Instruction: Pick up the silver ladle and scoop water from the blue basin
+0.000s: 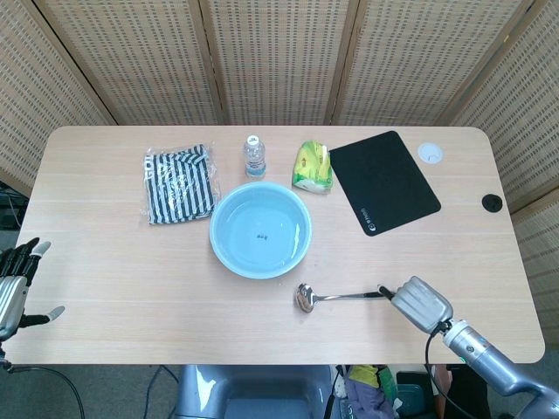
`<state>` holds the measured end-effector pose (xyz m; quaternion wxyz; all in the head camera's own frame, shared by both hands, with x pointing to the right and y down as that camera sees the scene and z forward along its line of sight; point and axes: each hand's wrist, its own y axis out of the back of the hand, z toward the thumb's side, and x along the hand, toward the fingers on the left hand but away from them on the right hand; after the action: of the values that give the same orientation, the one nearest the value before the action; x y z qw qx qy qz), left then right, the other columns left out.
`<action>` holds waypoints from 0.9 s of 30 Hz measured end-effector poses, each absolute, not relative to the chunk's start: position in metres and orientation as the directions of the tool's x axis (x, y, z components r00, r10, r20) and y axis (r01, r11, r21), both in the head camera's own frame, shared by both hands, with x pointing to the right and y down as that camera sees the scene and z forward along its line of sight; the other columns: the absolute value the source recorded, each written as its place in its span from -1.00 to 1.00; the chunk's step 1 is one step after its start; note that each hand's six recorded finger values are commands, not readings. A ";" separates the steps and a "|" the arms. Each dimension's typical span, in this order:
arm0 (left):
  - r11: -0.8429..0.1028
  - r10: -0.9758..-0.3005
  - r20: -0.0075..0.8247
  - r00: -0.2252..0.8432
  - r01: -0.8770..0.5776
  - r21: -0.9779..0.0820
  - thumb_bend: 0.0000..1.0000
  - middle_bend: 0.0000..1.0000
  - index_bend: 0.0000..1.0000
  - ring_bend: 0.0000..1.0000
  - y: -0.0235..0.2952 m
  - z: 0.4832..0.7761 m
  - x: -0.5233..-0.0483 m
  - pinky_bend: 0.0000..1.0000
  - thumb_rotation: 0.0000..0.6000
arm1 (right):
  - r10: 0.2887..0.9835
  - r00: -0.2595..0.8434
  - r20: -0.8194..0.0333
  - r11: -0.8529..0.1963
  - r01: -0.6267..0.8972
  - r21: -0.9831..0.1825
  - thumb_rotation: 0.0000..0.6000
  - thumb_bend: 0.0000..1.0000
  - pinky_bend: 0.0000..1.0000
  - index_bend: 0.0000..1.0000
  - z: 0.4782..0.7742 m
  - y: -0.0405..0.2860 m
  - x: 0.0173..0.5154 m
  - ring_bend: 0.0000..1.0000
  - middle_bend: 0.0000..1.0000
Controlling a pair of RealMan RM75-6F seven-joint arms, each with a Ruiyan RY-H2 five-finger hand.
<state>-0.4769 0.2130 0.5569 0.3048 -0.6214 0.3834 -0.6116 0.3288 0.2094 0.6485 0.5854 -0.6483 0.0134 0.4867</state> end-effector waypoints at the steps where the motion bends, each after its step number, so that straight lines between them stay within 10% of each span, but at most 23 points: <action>1: -0.518 -0.851 0.524 -0.040 -0.105 -0.849 -1.00 -1.00 -1.00 -1.00 0.213 0.556 -0.477 -1.00 1.00 | 0.563 0.524 -0.639 -0.342 -0.556 -0.757 1.00 -0.74 1.00 -0.60 0.645 0.207 0.329 0.52 0.42; 27: -0.483 -0.871 0.491 -0.022 -0.139 -0.864 -1.00 -1.00 -1.00 -1.00 0.214 0.539 -0.480 -1.00 1.00 | 0.619 0.318 -0.718 -0.720 -0.136 -0.681 1.00 -0.85 1.00 -0.17 0.692 0.185 0.280 0.58 0.56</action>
<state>-0.4799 0.2141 0.5389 0.3098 -0.6268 0.4028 -0.5907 0.2802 0.1849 0.6924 0.3368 -0.7385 -0.1636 0.5606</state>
